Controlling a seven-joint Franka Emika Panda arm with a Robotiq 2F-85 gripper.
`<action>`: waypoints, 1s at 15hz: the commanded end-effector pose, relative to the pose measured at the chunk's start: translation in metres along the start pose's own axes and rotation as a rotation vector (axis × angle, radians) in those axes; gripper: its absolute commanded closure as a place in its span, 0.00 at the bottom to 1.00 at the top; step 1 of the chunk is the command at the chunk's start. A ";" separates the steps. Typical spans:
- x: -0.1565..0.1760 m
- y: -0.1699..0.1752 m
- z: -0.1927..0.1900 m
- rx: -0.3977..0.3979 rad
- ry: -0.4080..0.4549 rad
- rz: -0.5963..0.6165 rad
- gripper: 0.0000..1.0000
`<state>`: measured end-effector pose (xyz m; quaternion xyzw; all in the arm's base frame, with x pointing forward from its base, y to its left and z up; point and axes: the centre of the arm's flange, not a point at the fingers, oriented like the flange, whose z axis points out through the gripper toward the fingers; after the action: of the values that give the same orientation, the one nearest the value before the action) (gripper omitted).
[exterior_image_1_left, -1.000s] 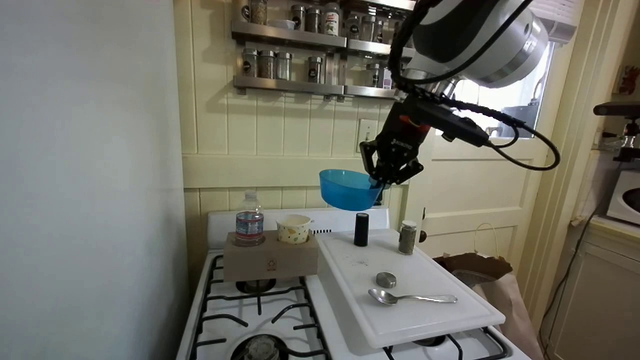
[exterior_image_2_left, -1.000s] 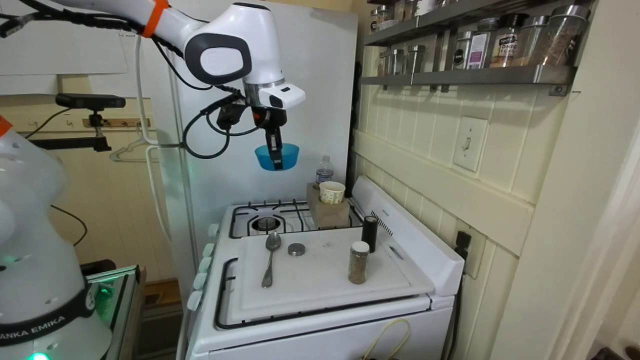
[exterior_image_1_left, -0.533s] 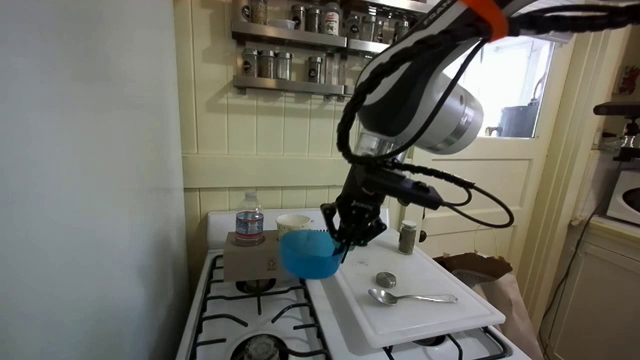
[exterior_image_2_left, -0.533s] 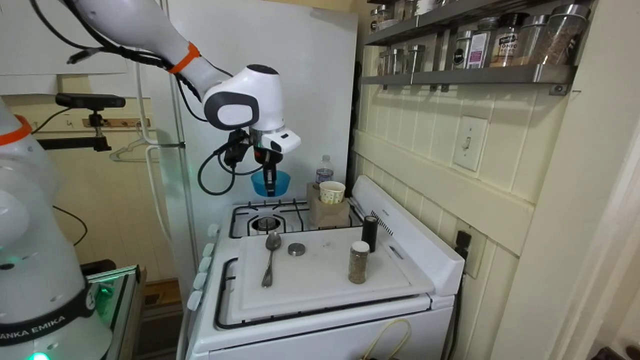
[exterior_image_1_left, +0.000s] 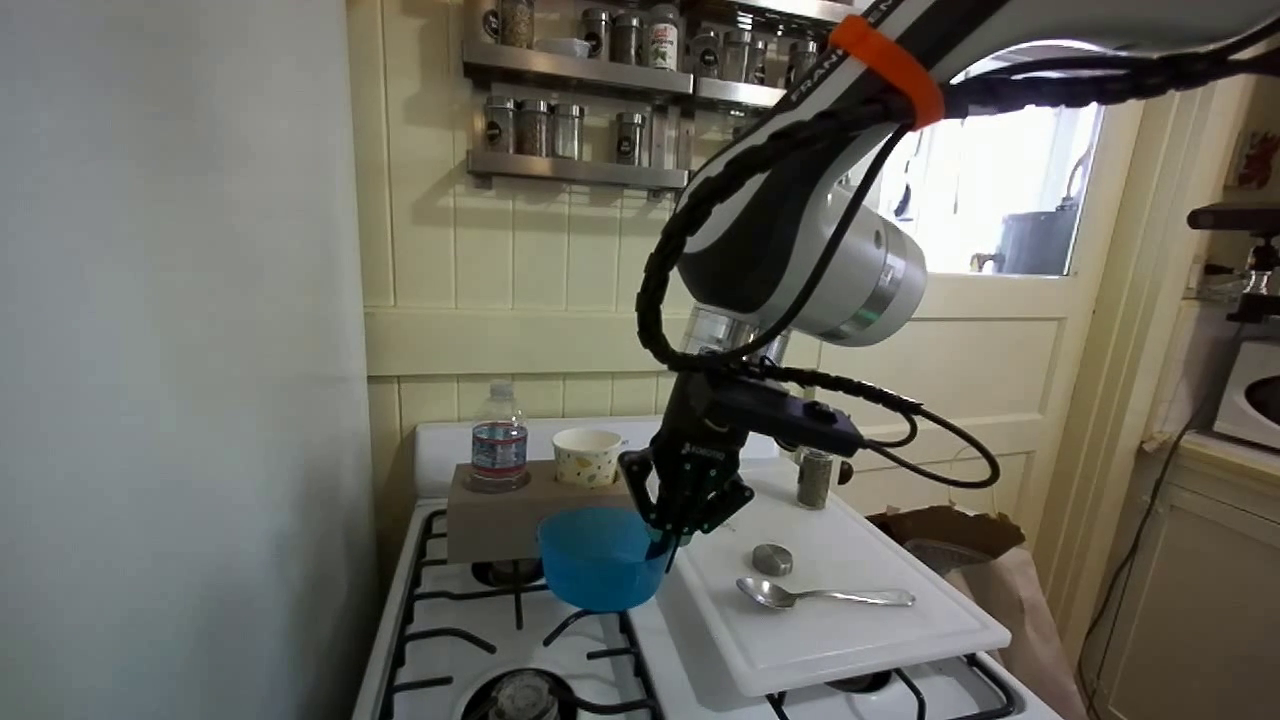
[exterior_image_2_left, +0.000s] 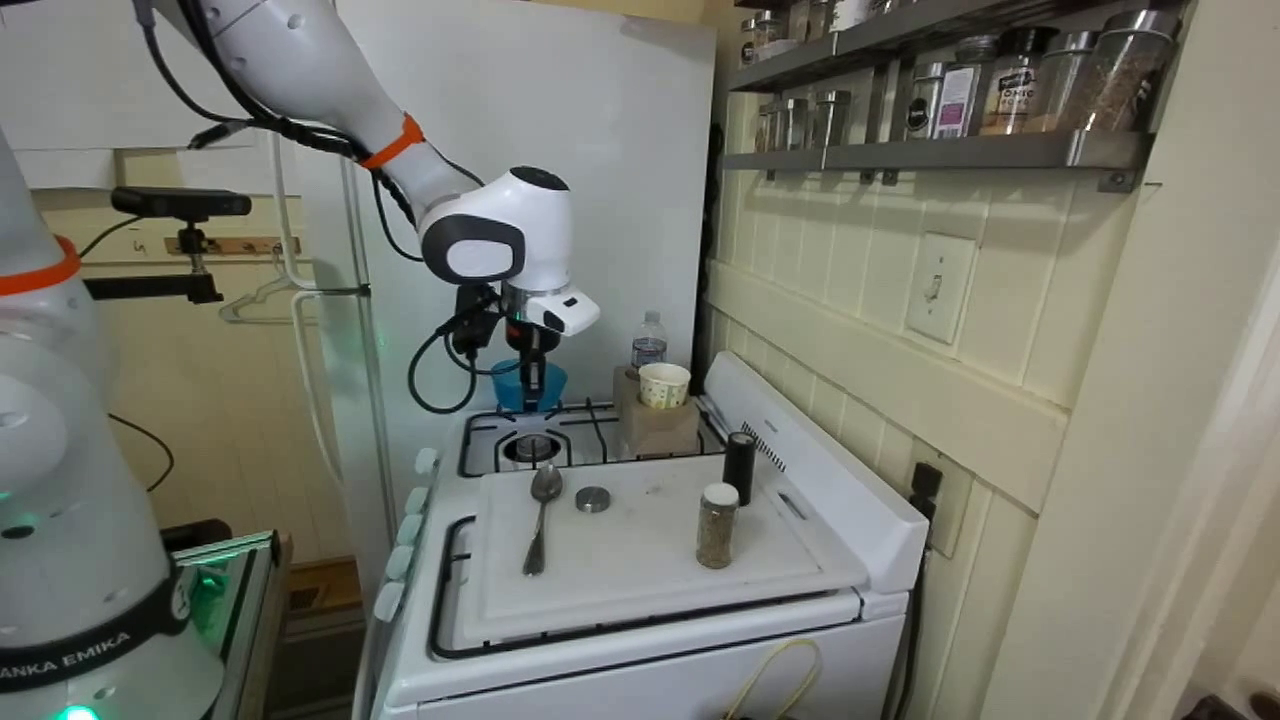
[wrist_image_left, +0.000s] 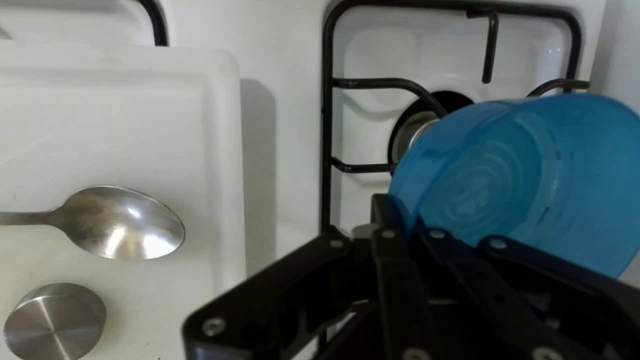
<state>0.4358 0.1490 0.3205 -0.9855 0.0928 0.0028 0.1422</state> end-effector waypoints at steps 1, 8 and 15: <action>0.010 -0.009 0.023 -0.009 0.014 -0.012 0.99; 0.009 -0.038 0.068 -0.075 -0.019 -0.087 0.99; 0.014 -0.074 0.093 -0.138 0.027 -0.170 0.99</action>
<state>0.4576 0.2180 0.2630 -0.9962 0.0196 -0.0116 0.0838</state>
